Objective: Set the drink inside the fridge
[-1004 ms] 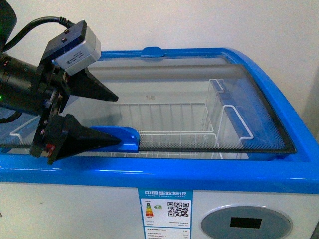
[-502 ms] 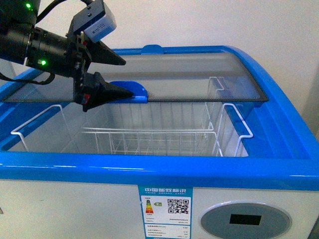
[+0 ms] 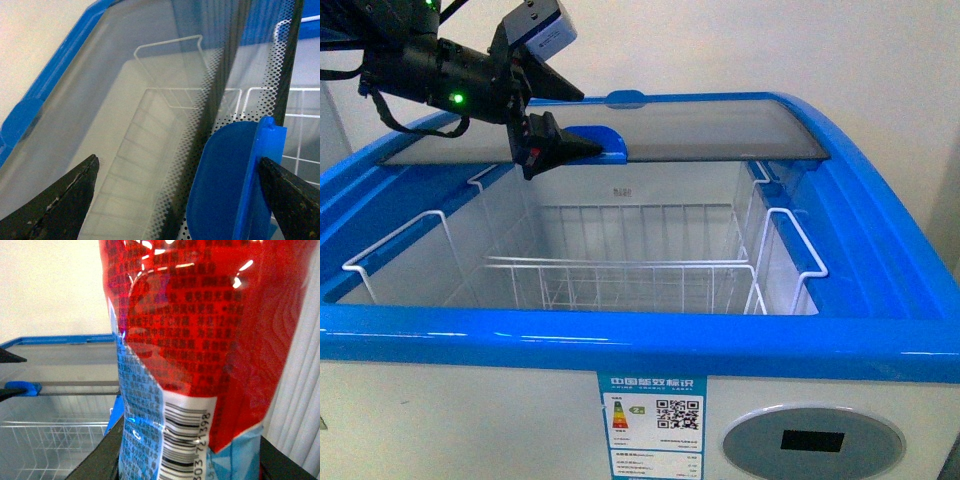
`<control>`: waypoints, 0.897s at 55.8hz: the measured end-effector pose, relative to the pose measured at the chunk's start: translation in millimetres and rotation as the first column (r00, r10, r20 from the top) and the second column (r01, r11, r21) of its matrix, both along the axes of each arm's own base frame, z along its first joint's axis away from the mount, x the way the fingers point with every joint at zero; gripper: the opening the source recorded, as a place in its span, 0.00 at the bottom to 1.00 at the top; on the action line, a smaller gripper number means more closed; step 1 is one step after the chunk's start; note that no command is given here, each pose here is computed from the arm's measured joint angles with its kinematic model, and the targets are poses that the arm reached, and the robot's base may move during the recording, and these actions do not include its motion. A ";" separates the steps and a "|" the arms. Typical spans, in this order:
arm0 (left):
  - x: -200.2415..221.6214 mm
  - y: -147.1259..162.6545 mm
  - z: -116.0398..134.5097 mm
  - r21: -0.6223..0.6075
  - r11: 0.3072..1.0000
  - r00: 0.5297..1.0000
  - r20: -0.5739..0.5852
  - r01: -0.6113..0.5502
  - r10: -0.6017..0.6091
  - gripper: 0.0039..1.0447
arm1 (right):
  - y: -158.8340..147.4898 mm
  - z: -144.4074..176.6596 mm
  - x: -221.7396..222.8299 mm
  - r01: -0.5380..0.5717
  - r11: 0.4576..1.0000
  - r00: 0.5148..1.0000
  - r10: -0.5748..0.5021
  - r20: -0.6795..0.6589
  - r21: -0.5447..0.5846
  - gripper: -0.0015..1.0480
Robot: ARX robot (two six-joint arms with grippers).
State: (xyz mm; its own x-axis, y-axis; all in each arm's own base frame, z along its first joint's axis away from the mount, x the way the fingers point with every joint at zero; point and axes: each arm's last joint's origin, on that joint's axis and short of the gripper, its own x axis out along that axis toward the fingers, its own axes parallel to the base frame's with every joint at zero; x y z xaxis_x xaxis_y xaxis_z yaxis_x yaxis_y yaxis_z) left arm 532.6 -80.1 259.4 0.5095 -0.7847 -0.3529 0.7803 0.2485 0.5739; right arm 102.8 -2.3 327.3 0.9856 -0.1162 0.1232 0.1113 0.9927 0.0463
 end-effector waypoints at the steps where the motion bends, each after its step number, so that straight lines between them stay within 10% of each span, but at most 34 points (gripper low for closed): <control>1: 3.6 -0.7 -0.9 0.000 1.000 1.000 0.003 -0.005 0.005 0.93 | 0.0 0.0 0.0 0.000 1.000 1.000 0.000 0.000 0.000 0.38; 22: 25.6 -8.5 0.3 -0.018 0.998 0.991 0.123 -0.054 0.056 0.93 | 0.0 0.0 0.0 0.000 1.000 1.000 0.000 0.000 0.000 0.38; 50: -18.9 12.8 -24.1 0.019 0.985 0.985 -0.020 -0.172 0.172 0.93 | 0.1 0.0 0.0 -0.001 1.000 1.000 0.001 0.000 0.000 0.38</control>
